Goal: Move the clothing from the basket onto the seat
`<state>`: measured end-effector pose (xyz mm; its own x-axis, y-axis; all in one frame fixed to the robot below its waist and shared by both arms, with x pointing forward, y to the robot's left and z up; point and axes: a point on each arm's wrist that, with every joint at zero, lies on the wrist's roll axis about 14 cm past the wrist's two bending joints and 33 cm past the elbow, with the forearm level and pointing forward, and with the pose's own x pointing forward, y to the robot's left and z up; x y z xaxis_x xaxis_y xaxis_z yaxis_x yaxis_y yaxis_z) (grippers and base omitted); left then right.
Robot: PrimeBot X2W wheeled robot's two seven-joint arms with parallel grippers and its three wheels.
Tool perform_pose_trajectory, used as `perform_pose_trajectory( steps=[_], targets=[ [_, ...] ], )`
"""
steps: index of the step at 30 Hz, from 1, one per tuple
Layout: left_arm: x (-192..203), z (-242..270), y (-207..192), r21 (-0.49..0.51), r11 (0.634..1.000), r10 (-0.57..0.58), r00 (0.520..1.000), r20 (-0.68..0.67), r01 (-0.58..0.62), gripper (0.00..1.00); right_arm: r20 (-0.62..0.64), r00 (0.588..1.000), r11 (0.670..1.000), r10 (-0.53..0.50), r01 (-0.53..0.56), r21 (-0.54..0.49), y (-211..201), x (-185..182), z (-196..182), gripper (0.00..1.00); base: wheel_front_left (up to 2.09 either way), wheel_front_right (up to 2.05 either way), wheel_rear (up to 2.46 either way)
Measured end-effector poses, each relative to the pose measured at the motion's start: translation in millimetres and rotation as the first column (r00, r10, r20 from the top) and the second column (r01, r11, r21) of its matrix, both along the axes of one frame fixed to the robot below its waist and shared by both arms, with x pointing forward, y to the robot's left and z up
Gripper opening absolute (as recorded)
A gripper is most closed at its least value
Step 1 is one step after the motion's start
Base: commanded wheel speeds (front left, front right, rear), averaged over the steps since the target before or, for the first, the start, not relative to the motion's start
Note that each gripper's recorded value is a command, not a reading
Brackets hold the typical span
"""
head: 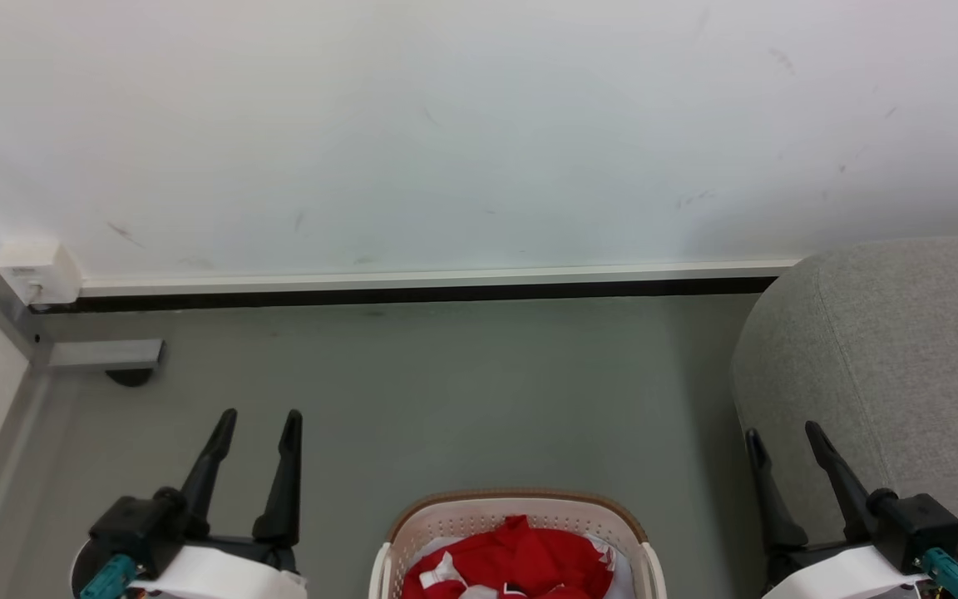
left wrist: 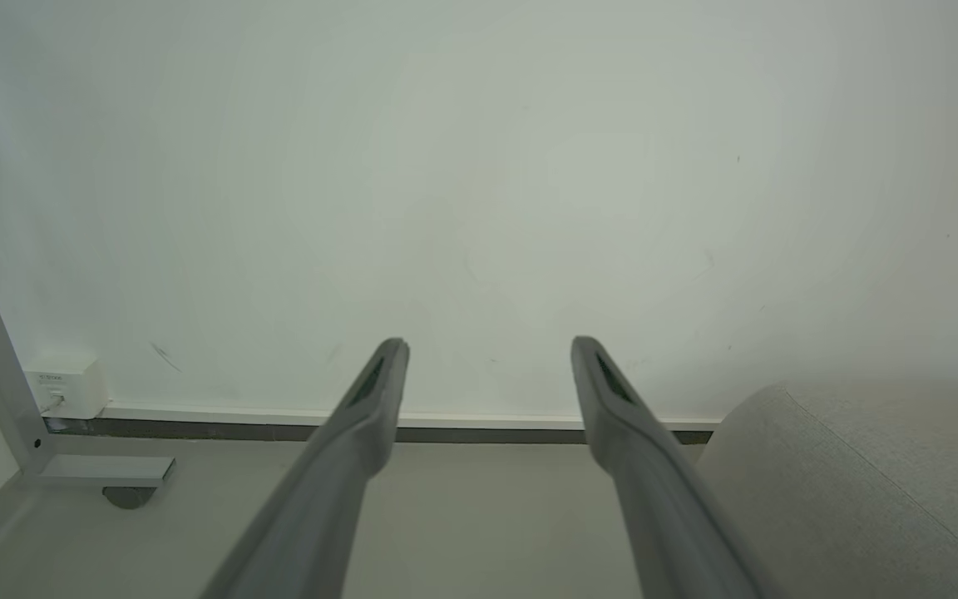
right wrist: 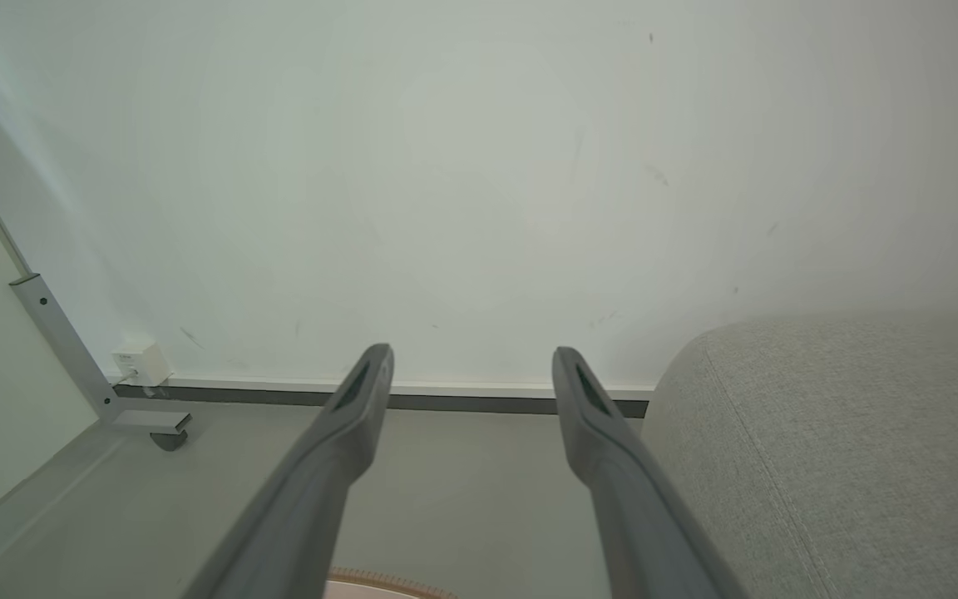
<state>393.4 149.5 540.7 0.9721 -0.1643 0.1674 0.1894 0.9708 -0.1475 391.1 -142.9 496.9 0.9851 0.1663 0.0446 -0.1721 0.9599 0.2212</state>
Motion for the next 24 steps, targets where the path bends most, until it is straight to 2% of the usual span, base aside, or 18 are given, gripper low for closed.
perform_pose_trajectory(
  steps=[12,24],
  targets=[
    [-0.7,-1.5,-8.6,0.099,0.995,-0.030,0.999,0.021,0.028,1.00,0.000,1.000,0.997,0.016,-0.015,-0.077,5.6,0.6,-3.2,1.00,0.00,0.00,0.00],
    [0.4,-2.6,-15.6,0.153,0.987,-0.054,0.998,0.034,0.048,1.00,0.003,1.000,0.990,0.020,-0.020,-0.139,7.1,1.2,-4.4,1.00,0.00,0.00,0.00]
  ],
)
